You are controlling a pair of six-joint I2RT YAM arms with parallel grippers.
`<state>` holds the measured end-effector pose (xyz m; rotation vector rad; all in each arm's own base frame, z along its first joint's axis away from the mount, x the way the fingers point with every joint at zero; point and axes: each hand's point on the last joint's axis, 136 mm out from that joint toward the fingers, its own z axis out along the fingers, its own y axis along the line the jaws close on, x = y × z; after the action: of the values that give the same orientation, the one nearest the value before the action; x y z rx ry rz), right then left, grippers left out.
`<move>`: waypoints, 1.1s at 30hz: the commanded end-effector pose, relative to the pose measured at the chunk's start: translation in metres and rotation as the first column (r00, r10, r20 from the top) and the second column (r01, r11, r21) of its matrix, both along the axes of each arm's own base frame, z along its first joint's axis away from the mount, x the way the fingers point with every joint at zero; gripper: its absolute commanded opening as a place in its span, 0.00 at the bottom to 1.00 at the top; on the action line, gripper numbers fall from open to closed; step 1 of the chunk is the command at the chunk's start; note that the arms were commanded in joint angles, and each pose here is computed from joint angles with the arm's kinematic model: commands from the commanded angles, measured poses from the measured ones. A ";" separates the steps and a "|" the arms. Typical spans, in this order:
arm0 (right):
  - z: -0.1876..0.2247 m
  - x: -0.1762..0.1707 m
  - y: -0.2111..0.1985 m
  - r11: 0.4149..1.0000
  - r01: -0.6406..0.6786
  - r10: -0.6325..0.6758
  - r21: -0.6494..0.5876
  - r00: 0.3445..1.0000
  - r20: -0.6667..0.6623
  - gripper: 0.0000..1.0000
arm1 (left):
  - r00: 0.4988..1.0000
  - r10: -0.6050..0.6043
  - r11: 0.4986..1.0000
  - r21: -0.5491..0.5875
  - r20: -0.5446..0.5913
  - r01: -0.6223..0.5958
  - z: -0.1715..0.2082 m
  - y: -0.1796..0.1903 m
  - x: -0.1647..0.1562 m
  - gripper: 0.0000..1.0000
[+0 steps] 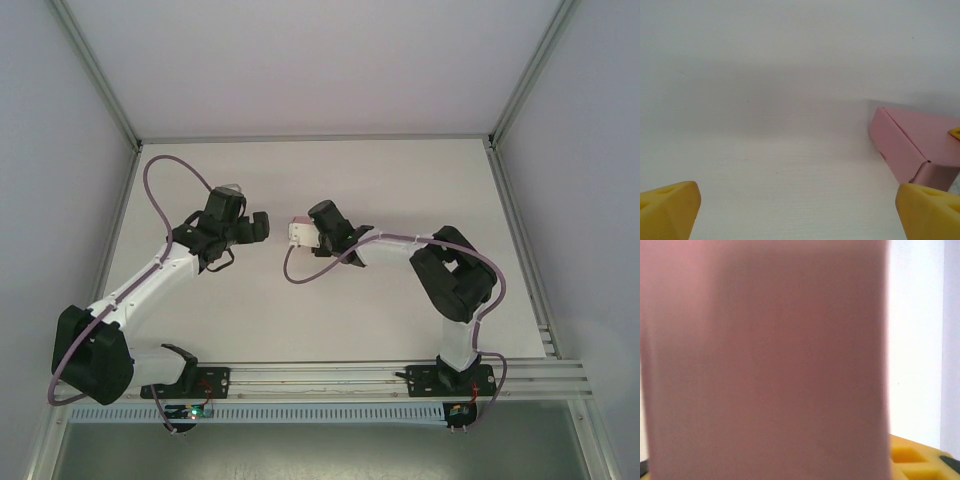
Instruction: Assemble paper box
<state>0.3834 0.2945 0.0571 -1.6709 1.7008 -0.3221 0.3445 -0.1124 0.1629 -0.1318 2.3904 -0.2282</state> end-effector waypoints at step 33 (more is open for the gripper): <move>0.145 0.009 -0.115 0.520 0.427 -0.404 0.740 0.886 -0.228 0.98 | 0.939 0.247 0.958 0.083 0.239 -0.273 0.003 0.097 0.042 1.00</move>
<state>0.3776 0.2056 0.1970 -0.8843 1.8093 0.1224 0.3691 -0.0343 0.1420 -0.3471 2.2738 -0.0494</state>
